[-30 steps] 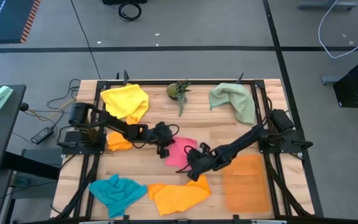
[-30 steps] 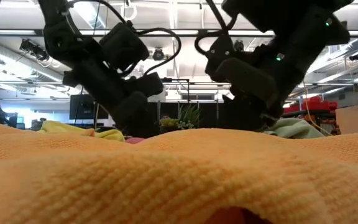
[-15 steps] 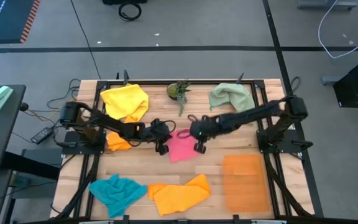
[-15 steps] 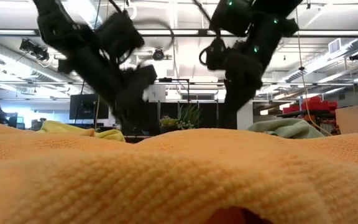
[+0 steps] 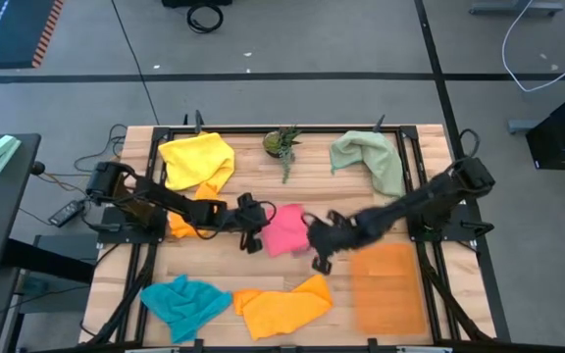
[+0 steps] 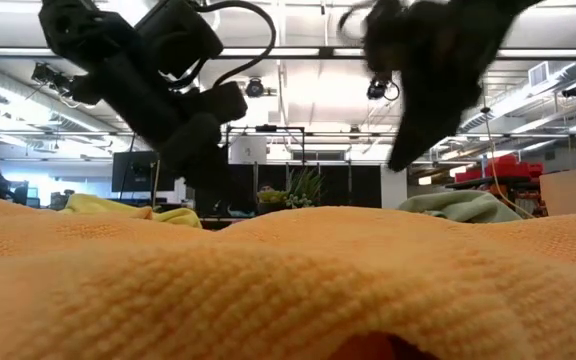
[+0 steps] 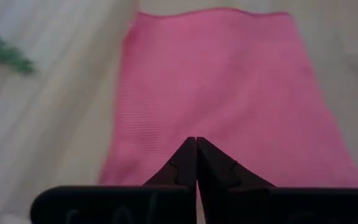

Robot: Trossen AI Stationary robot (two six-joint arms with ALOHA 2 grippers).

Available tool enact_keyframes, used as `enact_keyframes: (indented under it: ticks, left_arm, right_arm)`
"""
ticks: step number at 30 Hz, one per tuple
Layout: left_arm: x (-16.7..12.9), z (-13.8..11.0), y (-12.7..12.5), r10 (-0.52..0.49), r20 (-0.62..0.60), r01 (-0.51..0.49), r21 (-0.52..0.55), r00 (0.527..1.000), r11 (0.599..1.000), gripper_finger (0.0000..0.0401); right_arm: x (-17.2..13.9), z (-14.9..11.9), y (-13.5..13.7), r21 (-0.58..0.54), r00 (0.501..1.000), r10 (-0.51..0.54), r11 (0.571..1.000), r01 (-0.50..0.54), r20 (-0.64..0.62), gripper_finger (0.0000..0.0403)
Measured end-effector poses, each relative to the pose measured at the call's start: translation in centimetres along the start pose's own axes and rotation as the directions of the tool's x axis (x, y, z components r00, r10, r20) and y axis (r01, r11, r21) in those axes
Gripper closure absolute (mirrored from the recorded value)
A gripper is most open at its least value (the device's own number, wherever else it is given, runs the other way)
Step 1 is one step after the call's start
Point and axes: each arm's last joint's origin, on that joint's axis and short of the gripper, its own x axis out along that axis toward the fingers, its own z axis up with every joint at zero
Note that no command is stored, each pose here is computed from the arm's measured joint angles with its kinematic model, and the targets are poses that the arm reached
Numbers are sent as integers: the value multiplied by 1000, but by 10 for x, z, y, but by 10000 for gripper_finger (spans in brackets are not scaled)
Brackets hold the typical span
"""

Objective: Fold microfiber towels
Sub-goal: Move the pink microfiber towel to the right side of the table

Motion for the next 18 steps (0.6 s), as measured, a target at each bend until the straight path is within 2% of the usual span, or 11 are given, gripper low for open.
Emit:
enact_keyframes:
  ticks: [3, 6, 9, 12, 14, 18]
  left_arm:
    - [1, -5, -7, -41, -21, 43, 80, 999, 996, 395]
    - [-1, -5, -13, -86, -22, 89, 211, 996, 973, 394]
    - [-3, -6, -18, -100, -24, 102, 361, 995, 927, 370]
    - [-4, -9, -21, -103, -39, 110, 475, 994, 873, 340]
    - [-4, -7, -21, -93, -22, 92, 499, 995, 862, 325]
    - [-1, -5, -11, -41, -20, 45, 487, 999, 872, 316]
  right_arm:
    - [-5, -9, 14, 80, 999, 9, 997, -13, 49, 402]
    - [-6, -12, 24, 3, 995, 49, 999, -50, 82, 396]
    - [-6, -11, 28, -32, 990, 35, 999, -31, 140, 388]
    - [6, -2, 23, 8, 984, 0, 1000, -2, 178, 386]
    - [22, 3, 15, 38, 984, -39, 999, 33, 176, 391]
    - [57, 24, -7, 114, 976, -69, 992, 46, 206, 399]
